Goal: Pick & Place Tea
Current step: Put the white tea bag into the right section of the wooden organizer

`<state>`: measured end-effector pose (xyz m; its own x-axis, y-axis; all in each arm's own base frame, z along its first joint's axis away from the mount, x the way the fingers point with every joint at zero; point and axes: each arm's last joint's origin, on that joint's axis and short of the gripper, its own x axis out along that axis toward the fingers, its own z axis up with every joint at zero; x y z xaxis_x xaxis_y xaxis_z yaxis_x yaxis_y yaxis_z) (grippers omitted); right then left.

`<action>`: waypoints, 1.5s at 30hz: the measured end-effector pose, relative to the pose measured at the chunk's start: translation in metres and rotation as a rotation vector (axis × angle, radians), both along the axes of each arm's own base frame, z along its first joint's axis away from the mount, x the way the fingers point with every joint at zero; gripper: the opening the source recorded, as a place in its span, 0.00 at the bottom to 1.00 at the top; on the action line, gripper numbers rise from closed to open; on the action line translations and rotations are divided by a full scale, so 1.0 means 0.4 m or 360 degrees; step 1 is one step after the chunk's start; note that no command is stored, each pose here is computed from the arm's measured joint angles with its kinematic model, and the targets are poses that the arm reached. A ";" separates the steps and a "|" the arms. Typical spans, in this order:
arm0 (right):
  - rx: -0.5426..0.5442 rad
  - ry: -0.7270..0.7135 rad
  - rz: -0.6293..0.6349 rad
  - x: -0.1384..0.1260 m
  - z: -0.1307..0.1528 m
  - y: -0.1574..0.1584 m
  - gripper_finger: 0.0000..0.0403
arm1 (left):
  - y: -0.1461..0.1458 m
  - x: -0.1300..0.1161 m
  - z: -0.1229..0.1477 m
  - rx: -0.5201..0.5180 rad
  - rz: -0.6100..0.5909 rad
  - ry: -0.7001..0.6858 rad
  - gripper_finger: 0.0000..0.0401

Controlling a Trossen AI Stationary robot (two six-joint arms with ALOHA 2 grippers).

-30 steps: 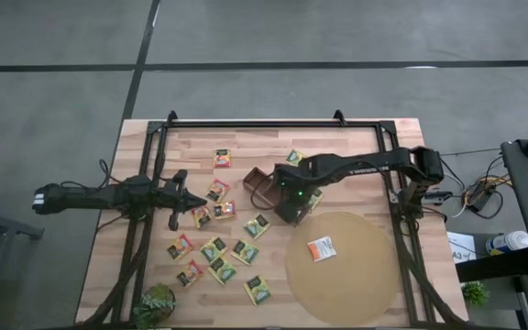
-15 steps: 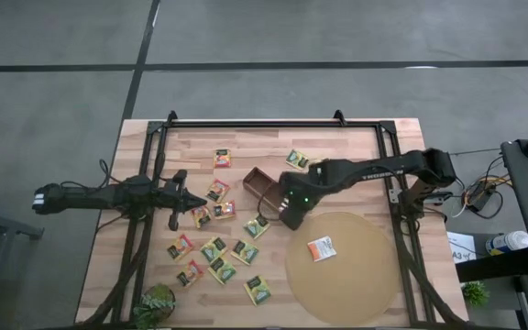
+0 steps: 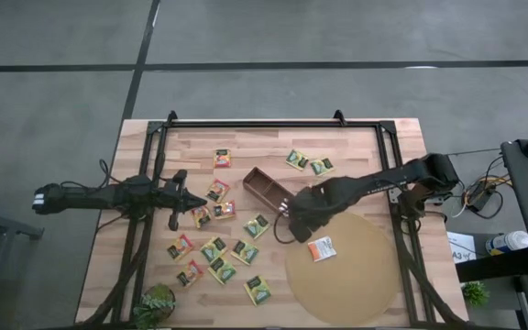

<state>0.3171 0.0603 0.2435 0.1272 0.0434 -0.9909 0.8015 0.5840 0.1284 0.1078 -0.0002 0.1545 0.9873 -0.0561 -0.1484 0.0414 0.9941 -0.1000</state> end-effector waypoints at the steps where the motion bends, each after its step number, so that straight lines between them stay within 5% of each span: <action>1: 0.0003 0.0013 -0.0013 -0.004 -0.005 0.007 0.17 | 0.000 0.000 0.000 0.0000 0.0000 0.0000 0.00; 15: 0.0153 0.0148 -0.0217 -0.077 -0.059 0.047 0.43 | 0.000 0.000 0.000 0.0000 0.0000 0.0001 0.00; 45: 0.0206 0.0131 -0.0300 -0.143 -0.245 0.049 0.42 | 0.000 0.000 0.000 0.0001 0.0000 0.0001 0.00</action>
